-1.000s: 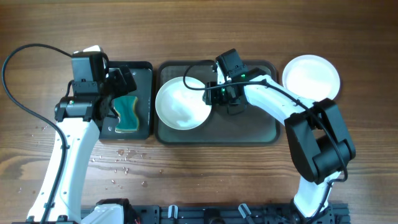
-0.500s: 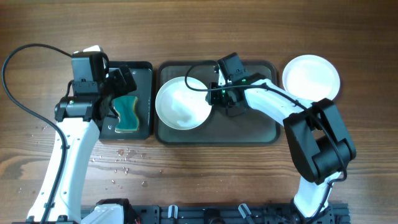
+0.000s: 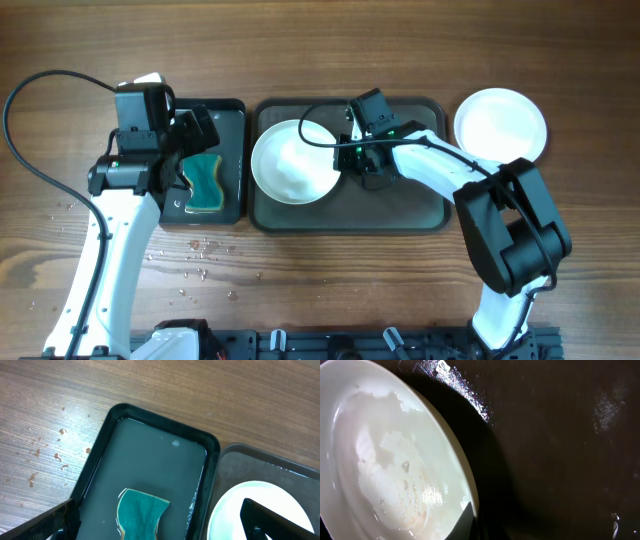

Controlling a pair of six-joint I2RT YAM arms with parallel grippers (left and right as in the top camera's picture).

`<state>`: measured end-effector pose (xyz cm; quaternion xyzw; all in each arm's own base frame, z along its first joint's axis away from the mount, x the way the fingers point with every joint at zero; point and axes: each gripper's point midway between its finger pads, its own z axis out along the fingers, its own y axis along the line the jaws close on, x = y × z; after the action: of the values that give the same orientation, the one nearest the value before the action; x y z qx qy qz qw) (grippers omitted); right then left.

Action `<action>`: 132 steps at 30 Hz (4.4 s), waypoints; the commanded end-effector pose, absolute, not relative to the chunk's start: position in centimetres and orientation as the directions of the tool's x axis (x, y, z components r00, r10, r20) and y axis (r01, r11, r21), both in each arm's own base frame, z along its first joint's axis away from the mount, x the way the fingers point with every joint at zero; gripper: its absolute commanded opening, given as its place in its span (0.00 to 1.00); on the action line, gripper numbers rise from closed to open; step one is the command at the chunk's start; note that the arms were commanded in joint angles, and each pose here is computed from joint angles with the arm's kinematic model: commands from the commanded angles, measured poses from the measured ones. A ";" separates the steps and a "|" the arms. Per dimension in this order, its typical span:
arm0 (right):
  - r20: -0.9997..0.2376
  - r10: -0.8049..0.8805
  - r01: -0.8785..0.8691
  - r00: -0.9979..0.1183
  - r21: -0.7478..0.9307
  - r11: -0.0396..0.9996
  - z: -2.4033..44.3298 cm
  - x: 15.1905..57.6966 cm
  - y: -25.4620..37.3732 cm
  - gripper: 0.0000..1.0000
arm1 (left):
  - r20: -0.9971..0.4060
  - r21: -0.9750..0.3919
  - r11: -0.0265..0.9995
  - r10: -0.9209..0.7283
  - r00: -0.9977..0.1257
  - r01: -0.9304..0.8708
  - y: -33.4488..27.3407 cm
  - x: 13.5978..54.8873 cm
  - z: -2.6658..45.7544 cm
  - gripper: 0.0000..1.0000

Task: Clean dirty plates on tray and stack at the side
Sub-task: 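Release the sponge into the water tray and raise the left gripper, then lift the white plate by its rim with the right gripper, tilting it up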

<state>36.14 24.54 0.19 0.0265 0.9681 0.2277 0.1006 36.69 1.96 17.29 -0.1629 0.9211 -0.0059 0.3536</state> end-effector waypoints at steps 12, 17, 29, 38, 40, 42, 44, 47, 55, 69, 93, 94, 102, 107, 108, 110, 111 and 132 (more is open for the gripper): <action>-0.146 0.098 0.028 -0.984 0.420 0.907 -1.5 35.2 24.0 0.04 | -0.687 -0.301 0.794 -0.564 -0.457 -0.528 8.7 37.5 20.1 1.00; -0.144 0.107 0.036 -0.984 0.422 0.906 -1.5 35.3 24.0 0.04 | -0.662 -0.286 0.787 -0.575 -0.480 -0.547 8.9 36.7 19.4 1.00; -0.258 0.101 -0.041 -0.961 0.495 0.868 6.0 36.7 24.3 0.04 | -0.651 -0.279 0.785 -0.578 -0.493 -0.553 8.9 36.3 19.0 1.00; -0.344 0.102 -0.129 -0.933 0.588 0.798 12.3 36.4 25.4 0.04 | -0.651 -0.279 0.786 -0.578 -0.493 -0.552 8.9 36.3 19.0 1.00; -0.343 0.095 -0.142 -0.935 0.605 0.783 12.6 36.3 25.8 0.04 | -0.651 -0.279 0.785 -0.578 -0.493 -0.553 8.9 36.3 19.0 1.00; -0.340 0.084 -0.160 -0.937 0.629 0.761 13.0 36.2 26.4 0.04 | -0.651 -0.279 0.785 -0.578 -0.493 -0.553 8.9 36.3 19.0 1.00; -0.336 0.071 -0.180 -0.939 0.657 0.732 13.5 35.9 27.0 0.04 | -0.651 -0.279 0.785 -0.578 -0.493 -0.553 8.9 36.3 19.0 1.00; -0.317 0.068 -0.182 -0.946 0.693 0.698 14.0 35.6 27.7 0.04 | -0.651 -0.279 0.785 -0.578 -0.493 -0.553 8.9 36.3 19.0 1.00; -0.270 0.103 -0.126 -0.957 0.711 0.692 13.9 35.4 27.7 0.04 | -0.651 -0.279 0.785 -0.578 -0.493 -0.553 8.9 36.3 19.0 1.00; -0.526 0.143 -0.109 -0.839 0.418 0.902 12.4 37.2 27.4 0.04 | -0.651 -0.279 0.785 -0.578 -0.493 -0.553 8.9 36.3 19.0 1.00; -0.873 0.125 -0.263 -0.471 0.274 0.925 13.6 40.2 36.8 0.04 | -0.651 -0.279 0.785 -0.578 -0.493 -0.553 8.9 36.3 19.0 1.00; -0.882 0.119 -0.262 -0.456 0.261 0.929 13.6 40.4 36.8 0.04 | -0.651 -0.279 0.785 -0.578 -0.493 -0.553 8.9 36.3 19.0 1.00; -0.960 -0.035 -0.347 -0.277 0.067 0.935 15.1 41.8 37.6 0.05 | -0.651 -0.279 0.786 -0.578 -0.493 -0.552 8.9 36.3 19.0 1.00; -0.978 -0.136 -0.354 -0.155 -0.073 0.932 16.6 42.3 37.6 0.05 | -0.651 -0.279 0.785 -0.578 -0.493 -0.553 8.9 36.3 19.0 1.00; -0.979 -0.158 -0.359 -0.130 -0.102 0.928 16.9 42.4 37.7 0.04 | -0.651 -0.279 0.785 -0.578 -0.493 -0.553 8.9 36.3 19.0 1.00; -0.979 -0.187 -0.362 -0.082 -0.145 0.921 17.8 42.5 37.8 0.04 | -0.651 -0.279 0.785 -0.578 -0.493 -0.553 8.9 36.3 19.0 1.00; -0.980 -0.191 -0.362 -0.057 -0.158 0.919 18.3 42.5 37.9 0.04 | -0.651 -0.279 0.786 -0.578 -0.493 -0.552 8.9 36.3 19.0 1.00; -0.902 -0.360 -0.336 0.238 -0.424 0.841 26.8 43.4 40.4 0.04 | -0.651 -0.279 0.785 -0.578 -0.493 -0.553 8.9 36.3 19.0 1.00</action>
<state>43.46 39.04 24.68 -0.2323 0.6582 0.0276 0.7156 36.29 8.76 17.95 -0.3211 0.8718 -0.0117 0.3698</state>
